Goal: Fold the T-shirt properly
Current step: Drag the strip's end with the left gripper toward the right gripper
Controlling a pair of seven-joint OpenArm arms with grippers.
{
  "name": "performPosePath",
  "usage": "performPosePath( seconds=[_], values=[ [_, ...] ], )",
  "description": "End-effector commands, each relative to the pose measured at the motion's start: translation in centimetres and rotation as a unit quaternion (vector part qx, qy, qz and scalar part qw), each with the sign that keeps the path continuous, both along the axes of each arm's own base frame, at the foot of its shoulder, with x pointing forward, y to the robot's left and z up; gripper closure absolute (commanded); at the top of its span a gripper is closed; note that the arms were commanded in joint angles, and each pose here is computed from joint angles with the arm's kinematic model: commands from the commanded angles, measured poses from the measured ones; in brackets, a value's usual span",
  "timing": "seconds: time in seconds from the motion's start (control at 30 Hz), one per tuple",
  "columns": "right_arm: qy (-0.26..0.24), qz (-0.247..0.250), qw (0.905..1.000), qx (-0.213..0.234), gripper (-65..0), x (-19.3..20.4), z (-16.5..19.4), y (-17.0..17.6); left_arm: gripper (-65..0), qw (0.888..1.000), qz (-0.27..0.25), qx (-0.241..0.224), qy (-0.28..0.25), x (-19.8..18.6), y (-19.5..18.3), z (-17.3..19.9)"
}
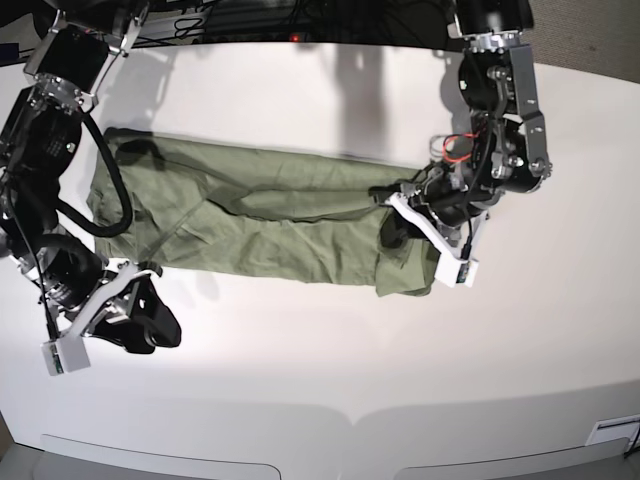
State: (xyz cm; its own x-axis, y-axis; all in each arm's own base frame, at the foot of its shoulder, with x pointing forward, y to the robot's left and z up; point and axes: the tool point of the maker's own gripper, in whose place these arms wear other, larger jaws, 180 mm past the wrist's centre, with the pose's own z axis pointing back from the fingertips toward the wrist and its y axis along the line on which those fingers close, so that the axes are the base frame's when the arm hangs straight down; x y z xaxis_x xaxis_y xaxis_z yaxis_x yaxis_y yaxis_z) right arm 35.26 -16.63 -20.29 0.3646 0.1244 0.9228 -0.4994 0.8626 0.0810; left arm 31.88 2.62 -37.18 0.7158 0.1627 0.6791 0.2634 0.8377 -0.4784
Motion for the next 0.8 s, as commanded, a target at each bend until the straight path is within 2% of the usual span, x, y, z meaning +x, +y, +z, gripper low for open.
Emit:
performPosePath(
  seconds=[0.0,0.2,0.37,0.53,0.77],
  values=[
    [-0.034,0.006,0.9994,0.005,-25.1,0.4,1.9,0.1,0.0,0.999,0.004,-0.013,-0.029,1.1,-0.2,1.6],
    [-0.033,0.006,0.9994,0.005,-25.1,0.4,1.9,0.1,0.0,0.999,-0.004,-0.009,-0.036,1.8,-0.5,2.3],
    [-0.033,0.006,0.9994,0.005,-25.1,0.4,1.9,0.1,0.0,0.997,-0.064,0.031,-0.029,1.2,-3.1,2.1],
    [-0.032,0.006,0.9995,0.004,-25.1,0.4,1.9,0.1,0.0,0.991,-0.119,0.034,-0.055,0.5,-7.0,3.0],
    [-0.018,0.007,0.9998,-0.003,-25.1,0.2,1.3,0.1,0.0,0.989,-0.092,0.098,-0.056,1.3,-5.9,2.0]
  ],
)
